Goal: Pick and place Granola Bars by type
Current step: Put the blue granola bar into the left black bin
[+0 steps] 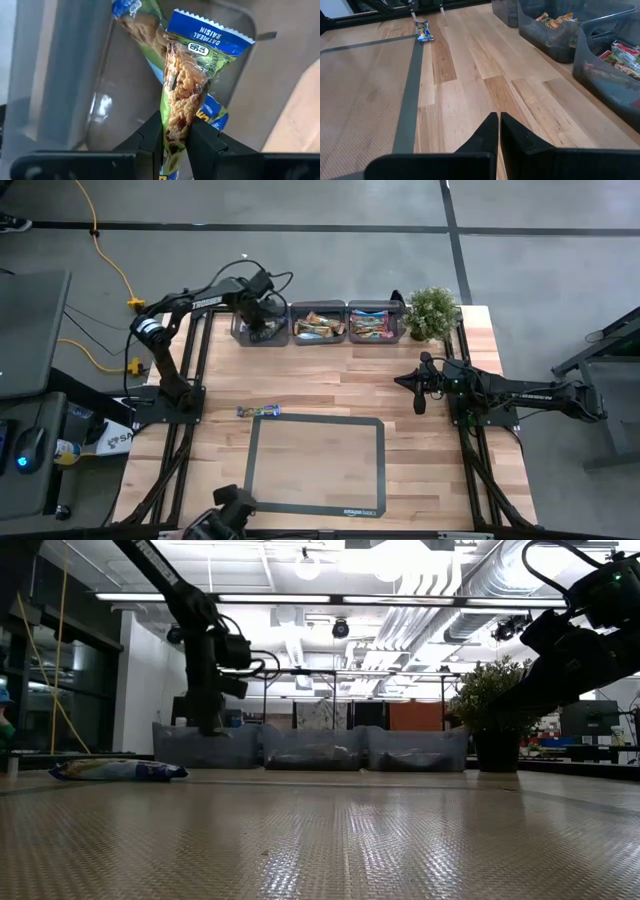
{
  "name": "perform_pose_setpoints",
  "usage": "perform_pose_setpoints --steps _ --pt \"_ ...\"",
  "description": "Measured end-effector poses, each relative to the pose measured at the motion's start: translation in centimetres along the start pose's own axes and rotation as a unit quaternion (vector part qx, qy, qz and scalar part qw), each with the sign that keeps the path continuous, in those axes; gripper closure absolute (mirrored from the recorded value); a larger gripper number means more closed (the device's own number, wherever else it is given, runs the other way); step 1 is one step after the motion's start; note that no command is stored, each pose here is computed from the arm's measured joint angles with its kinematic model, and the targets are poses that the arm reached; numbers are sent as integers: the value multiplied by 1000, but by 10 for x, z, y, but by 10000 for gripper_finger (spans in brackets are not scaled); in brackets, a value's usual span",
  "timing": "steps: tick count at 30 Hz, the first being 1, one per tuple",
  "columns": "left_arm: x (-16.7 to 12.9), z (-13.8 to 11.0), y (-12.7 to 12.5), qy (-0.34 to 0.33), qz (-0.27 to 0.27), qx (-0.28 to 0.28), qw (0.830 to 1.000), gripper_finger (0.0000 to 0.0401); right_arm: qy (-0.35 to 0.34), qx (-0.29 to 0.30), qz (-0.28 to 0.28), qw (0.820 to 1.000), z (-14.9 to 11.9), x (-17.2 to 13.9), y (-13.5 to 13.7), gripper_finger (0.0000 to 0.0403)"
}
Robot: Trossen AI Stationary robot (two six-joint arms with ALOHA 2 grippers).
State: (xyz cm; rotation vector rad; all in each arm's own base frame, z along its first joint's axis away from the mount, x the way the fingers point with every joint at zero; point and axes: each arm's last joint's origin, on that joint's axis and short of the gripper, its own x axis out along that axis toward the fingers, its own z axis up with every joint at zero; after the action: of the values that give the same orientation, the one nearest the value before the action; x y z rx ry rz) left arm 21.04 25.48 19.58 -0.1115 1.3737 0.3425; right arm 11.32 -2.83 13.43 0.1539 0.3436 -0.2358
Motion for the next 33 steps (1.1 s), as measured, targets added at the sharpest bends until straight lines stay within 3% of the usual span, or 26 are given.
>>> perform_pose_setpoints --steps 8,20,27,33 --pt "1 4 3 -20 10 8 1000 311 0 0 0 1000 0 0 0 402" --pt "-9 -2 -3 -13 -25 11 1000 187 0 0 0 1000 0 0 0 402" --pt "-64 -5 -7 -119 17 16 993 169 0 0 0 1000 0 0 0 402" --pt "-132 -19 -23 -273 -1 -8 962 169 0 0 0 1000 0 0 0 402"
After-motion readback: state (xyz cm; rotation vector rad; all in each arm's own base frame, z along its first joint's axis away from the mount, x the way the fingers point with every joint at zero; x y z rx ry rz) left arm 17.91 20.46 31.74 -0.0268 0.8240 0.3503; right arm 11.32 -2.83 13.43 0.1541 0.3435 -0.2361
